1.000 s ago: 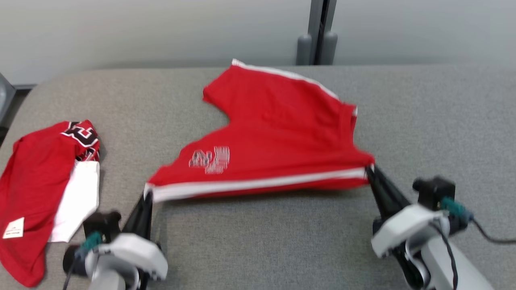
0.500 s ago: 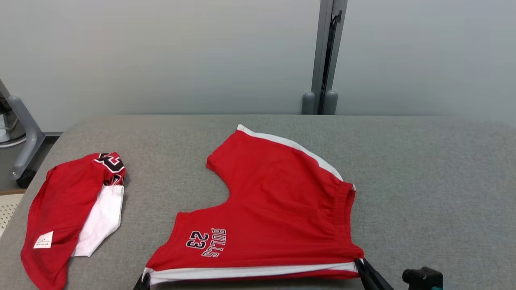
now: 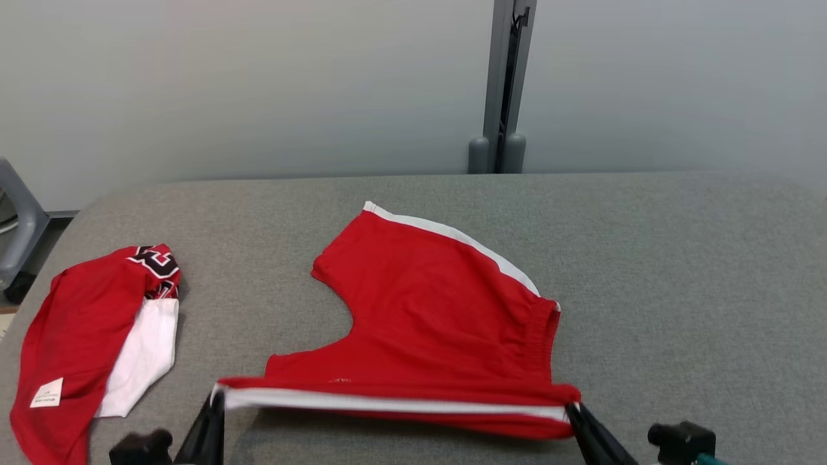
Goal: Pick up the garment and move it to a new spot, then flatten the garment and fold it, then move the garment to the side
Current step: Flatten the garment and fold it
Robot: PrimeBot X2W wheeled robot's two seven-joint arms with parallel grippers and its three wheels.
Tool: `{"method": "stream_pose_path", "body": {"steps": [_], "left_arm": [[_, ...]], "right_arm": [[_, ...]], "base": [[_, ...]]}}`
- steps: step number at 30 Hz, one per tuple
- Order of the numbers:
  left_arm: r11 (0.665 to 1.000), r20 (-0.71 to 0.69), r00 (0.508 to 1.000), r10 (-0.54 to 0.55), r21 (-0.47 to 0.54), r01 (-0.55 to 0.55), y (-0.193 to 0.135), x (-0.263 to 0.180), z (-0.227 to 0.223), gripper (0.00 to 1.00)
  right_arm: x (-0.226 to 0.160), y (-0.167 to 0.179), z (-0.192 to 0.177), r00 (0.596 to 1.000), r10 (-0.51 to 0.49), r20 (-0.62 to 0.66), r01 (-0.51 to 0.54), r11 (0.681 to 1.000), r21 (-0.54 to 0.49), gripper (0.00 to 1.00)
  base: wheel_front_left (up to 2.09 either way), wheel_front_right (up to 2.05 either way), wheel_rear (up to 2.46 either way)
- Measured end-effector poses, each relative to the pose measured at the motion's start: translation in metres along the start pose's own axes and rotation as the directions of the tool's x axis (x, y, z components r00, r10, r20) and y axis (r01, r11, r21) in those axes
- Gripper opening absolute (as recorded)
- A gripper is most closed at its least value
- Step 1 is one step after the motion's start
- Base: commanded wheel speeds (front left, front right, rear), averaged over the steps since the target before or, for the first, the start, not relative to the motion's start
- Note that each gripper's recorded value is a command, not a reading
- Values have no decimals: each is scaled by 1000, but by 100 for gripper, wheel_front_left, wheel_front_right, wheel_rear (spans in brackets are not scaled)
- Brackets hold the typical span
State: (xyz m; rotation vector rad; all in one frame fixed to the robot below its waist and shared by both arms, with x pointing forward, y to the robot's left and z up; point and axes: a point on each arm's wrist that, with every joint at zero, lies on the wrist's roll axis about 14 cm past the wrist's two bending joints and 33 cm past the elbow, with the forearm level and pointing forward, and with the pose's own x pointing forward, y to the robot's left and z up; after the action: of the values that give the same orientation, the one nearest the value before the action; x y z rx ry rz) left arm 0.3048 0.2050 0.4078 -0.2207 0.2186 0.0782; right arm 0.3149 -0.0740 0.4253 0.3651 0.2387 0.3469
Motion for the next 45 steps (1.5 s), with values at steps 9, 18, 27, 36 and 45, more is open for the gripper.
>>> {"method": "stream_pose_path", "body": {"steps": [9,18,27,36,45], "left_arm": [[971,173,965,-197,167,168,-62,109,95,0],[913,93,944,-316,301,275,-108,219,98,0],[873,-108,937,-332,342,349,-134,290,29,0],[850,-173,920,-351,352,391,-156,311,1,47],[873,-171,931,-324,324,363,-150,297,6,100]], "right_arm": [[71,-14,66,989,-10,146,8,1000,13,0],[133,-45,78,987,-39,155,36,999,26,0],[148,-82,71,983,-98,155,91,995,47,0],[148,-98,64,981,-131,142,124,991,59,24],[148,-84,88,976,-81,201,88,996,-25,100]], "base": [[0,0,0],[0,0,0],[0,0,0],[0,0,0],[0,0,0]]}}
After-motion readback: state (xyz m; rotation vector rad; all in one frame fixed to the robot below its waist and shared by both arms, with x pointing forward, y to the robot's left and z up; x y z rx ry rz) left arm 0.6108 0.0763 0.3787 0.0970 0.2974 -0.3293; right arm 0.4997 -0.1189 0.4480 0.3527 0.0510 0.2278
